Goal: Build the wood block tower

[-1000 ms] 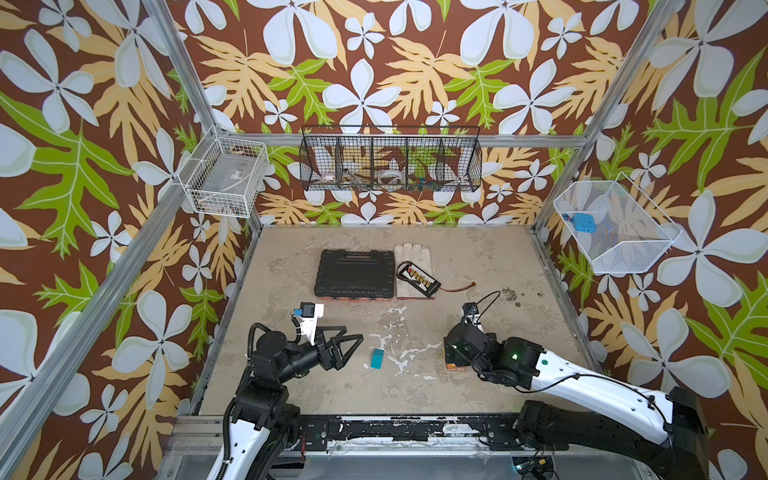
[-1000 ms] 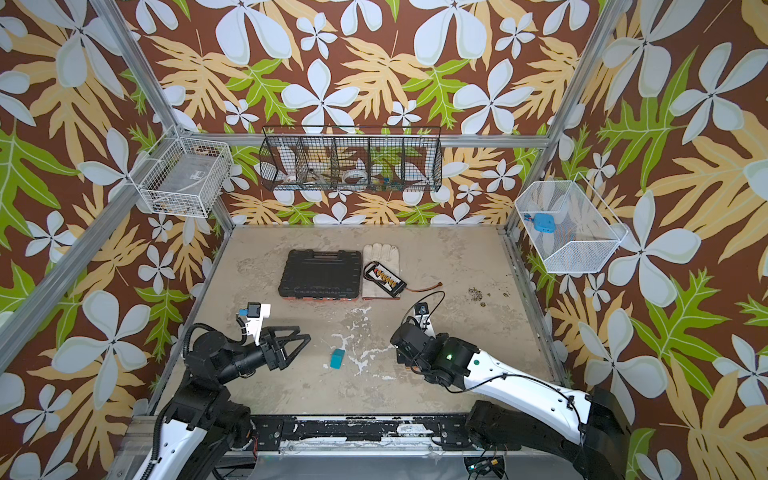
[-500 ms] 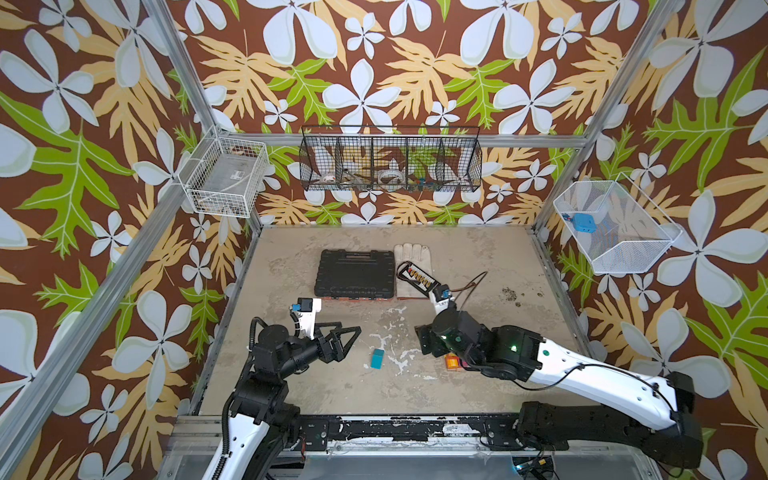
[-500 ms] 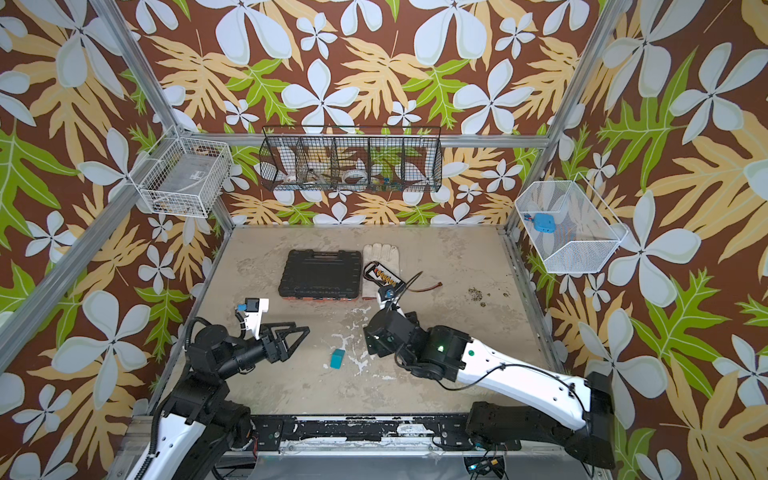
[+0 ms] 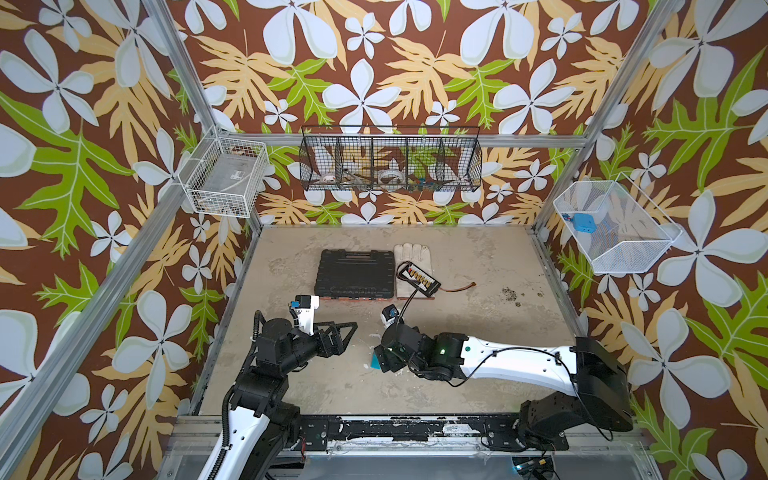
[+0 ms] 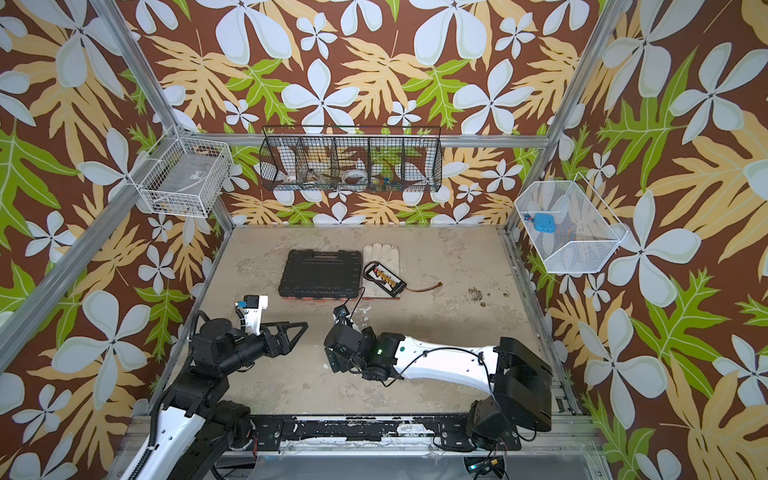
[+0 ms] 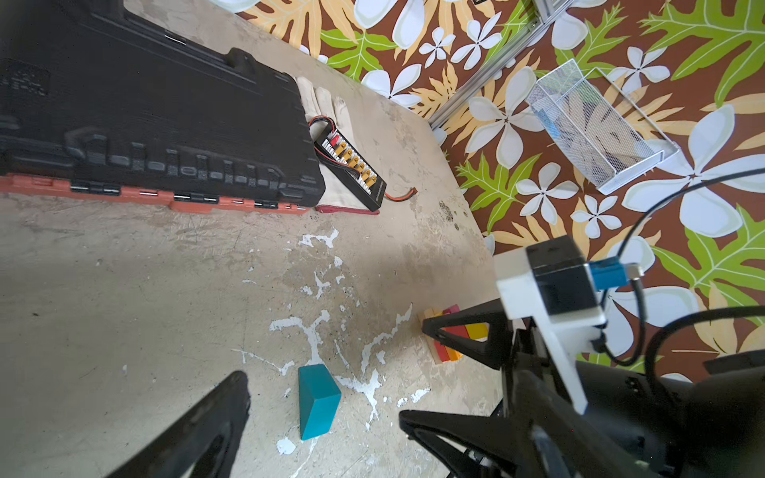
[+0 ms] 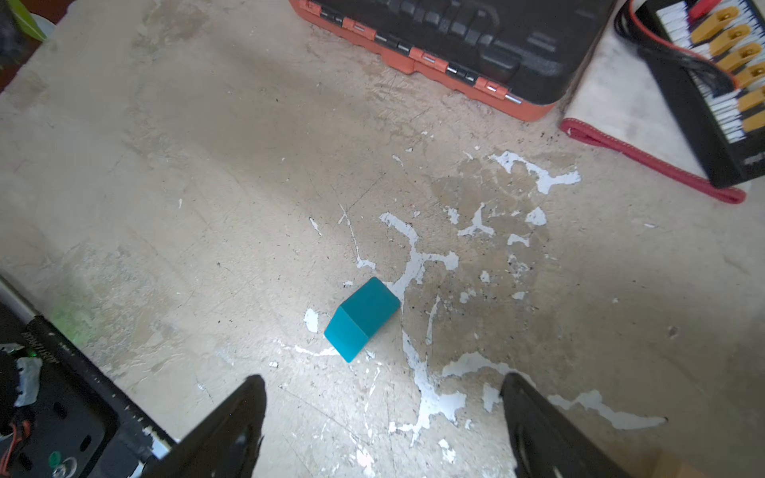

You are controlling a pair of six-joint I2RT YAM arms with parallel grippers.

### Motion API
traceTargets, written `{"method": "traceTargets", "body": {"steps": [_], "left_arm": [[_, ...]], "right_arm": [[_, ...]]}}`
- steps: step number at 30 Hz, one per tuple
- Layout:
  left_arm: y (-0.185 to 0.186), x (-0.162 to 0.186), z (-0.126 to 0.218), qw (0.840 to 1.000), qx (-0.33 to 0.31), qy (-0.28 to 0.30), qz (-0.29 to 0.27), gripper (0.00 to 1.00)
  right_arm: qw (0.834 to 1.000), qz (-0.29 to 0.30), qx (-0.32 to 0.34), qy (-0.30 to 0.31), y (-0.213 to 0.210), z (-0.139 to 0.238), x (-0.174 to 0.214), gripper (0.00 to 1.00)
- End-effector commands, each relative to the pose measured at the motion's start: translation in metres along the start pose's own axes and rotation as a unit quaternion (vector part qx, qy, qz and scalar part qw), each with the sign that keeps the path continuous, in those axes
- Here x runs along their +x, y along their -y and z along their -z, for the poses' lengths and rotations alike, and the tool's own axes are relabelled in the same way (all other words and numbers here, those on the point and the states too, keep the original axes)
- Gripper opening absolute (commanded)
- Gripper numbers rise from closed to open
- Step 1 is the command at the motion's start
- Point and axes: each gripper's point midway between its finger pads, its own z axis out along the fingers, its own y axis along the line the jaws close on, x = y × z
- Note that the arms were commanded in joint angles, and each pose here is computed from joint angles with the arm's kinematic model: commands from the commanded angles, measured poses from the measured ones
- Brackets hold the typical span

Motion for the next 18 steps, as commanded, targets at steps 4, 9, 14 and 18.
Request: {"method": "traceTargets", "body": {"steps": [4,9,14,18], "left_arm": [[0.002,-0.002,0.001,1.0,0.004,0.007,-0.006,1.0],[0.003,-0.001,0.001,1.0,0.009,0.006,-0.006,1.0],[0.004,-0.002,0.002,1.0,0.012,0.008,-0.008,1.0],[0.005,-0.001,0.002,1.0,0.015,0.009,-0.01,1.0]], "right_arm": [[0.999,-0.016,0.025,-0.014,-0.004,-0.031,0.005,0.87],[0.998,-0.006,0.061,-0.032,-0.002,-0.057,0.012,0.84],[0.995,0.001,0.083,-0.046,0.0,-0.073,0.019,0.8],[0.993,0.005,0.1,-0.055,0.006,-0.078,0.027,0.72]]}}
